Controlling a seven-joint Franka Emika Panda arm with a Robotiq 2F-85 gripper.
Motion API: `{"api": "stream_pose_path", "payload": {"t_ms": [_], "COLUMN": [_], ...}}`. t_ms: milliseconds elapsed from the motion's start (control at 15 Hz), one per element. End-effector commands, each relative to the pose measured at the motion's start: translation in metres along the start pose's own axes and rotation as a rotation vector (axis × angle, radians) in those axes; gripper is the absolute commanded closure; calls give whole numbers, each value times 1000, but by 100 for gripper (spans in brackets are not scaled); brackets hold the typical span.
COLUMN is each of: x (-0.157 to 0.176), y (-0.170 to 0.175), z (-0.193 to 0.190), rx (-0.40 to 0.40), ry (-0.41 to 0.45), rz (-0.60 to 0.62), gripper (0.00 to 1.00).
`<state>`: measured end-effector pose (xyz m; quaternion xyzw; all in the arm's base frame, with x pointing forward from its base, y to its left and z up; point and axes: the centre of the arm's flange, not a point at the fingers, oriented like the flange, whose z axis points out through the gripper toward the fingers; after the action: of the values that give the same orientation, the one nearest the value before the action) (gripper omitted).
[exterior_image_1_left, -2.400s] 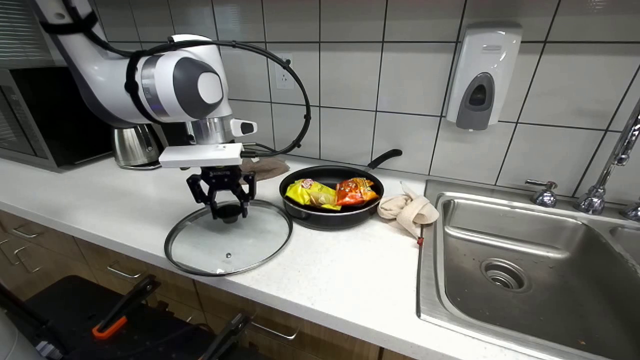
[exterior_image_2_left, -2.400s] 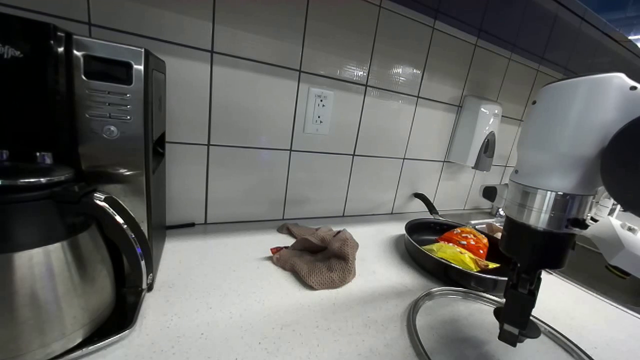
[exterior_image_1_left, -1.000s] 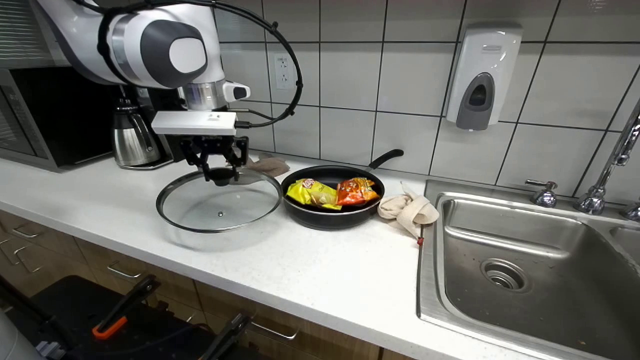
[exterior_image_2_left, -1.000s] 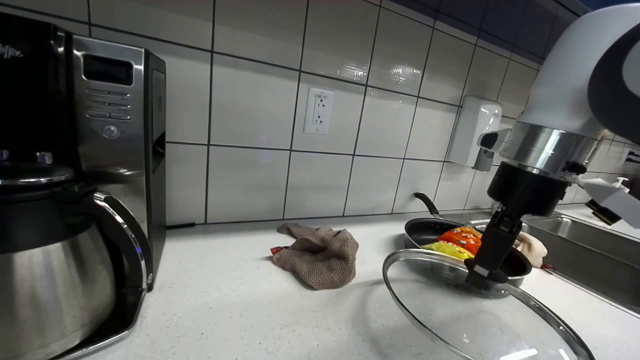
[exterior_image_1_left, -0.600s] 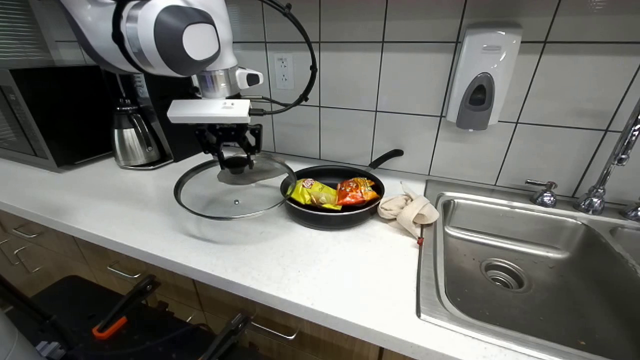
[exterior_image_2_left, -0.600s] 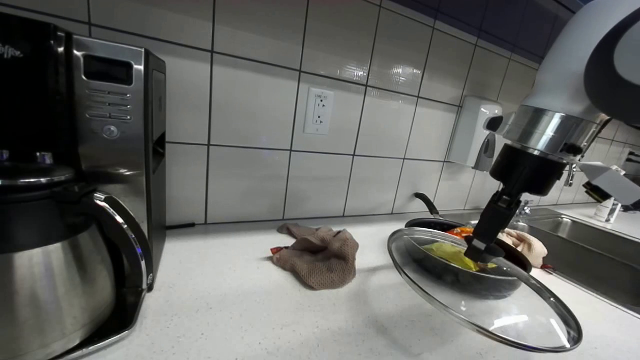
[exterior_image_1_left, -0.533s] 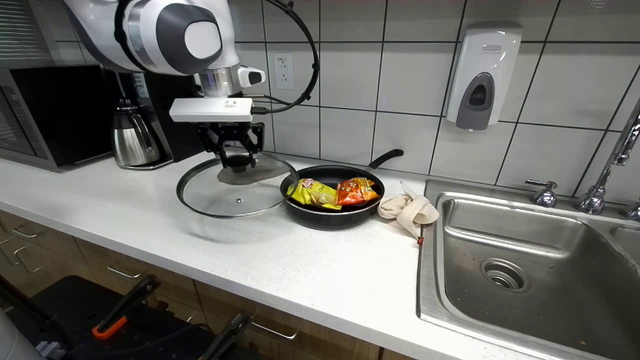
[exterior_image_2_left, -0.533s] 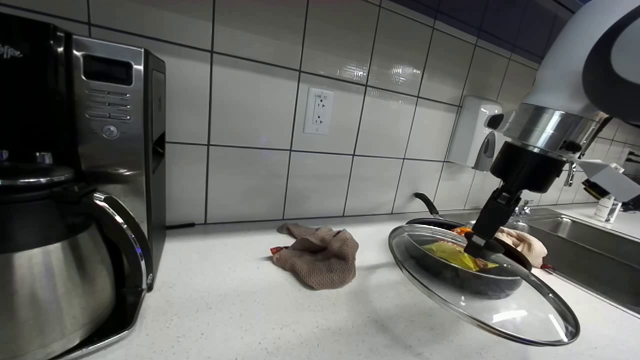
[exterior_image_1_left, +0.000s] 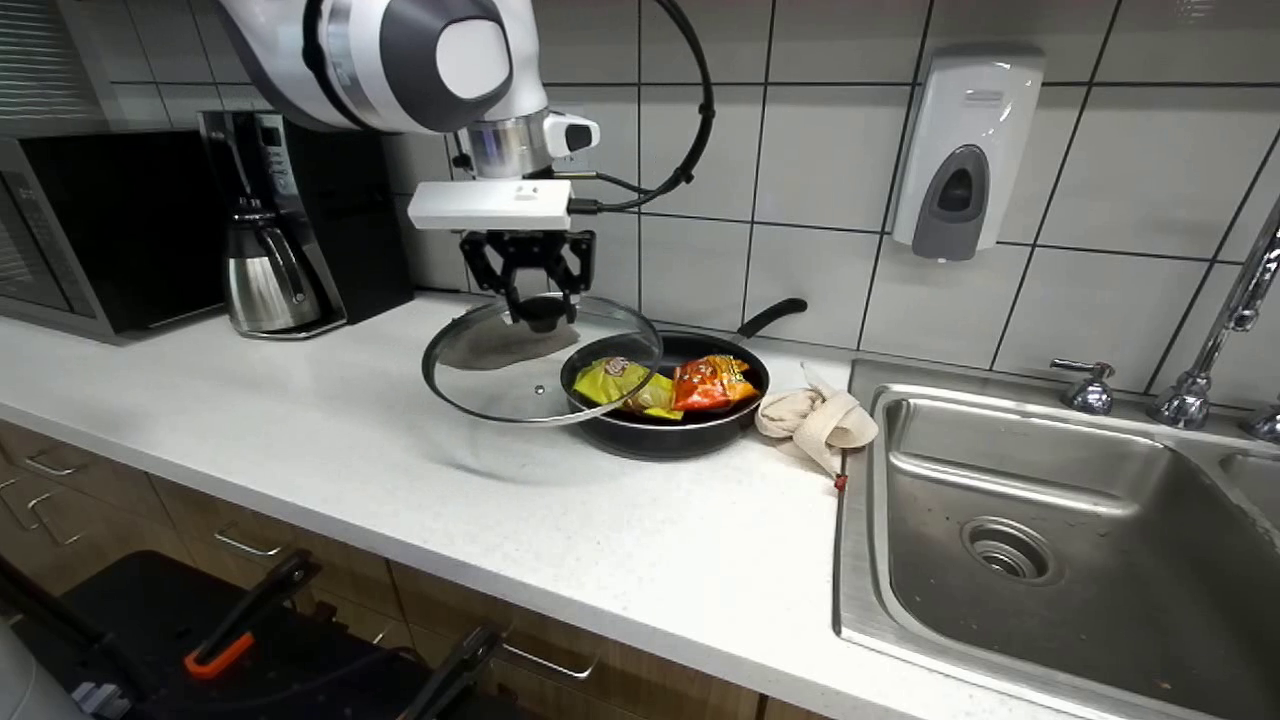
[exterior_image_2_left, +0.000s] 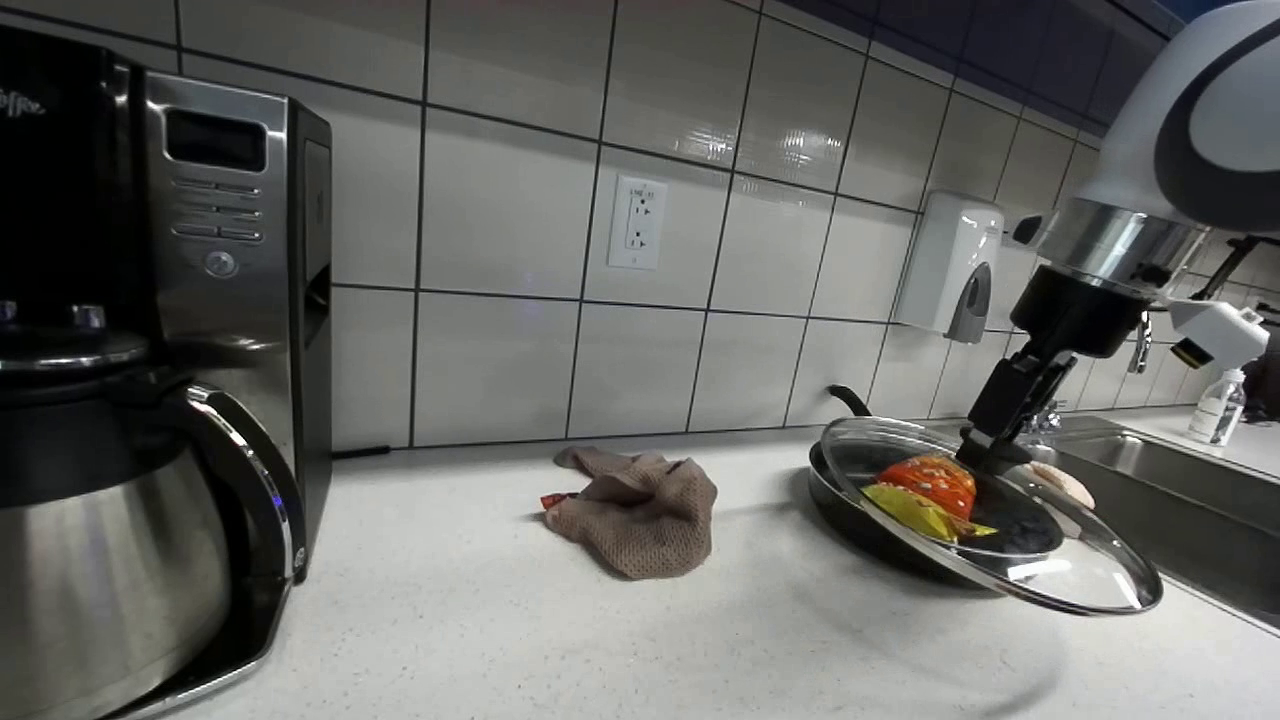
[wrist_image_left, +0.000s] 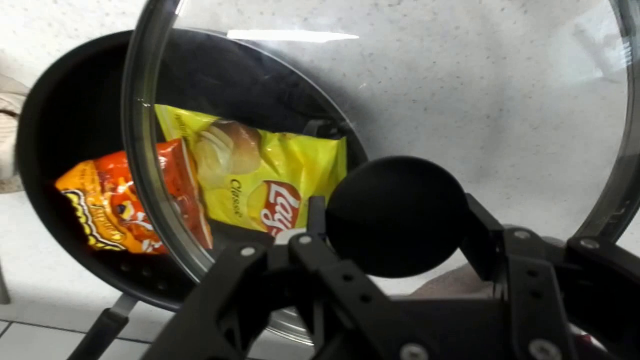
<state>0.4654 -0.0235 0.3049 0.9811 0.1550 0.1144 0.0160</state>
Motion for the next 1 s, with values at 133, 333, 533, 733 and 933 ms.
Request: {"api": "stream_pose_path", "payload": {"t_ms": [133, 333, 533, 733, 933], "x": [17, 22, 29, 39, 49], "y": [60, 82, 97, 112, 123], "z": [-11, -6, 0, 9, 16], "rx": [-66, -85, -83, -80, -85], "ry": [8, 8, 11, 5, 4], "rz": [84, 122, 155, 188, 216], "gripper": [61, 61, 61, 61, 61]}}
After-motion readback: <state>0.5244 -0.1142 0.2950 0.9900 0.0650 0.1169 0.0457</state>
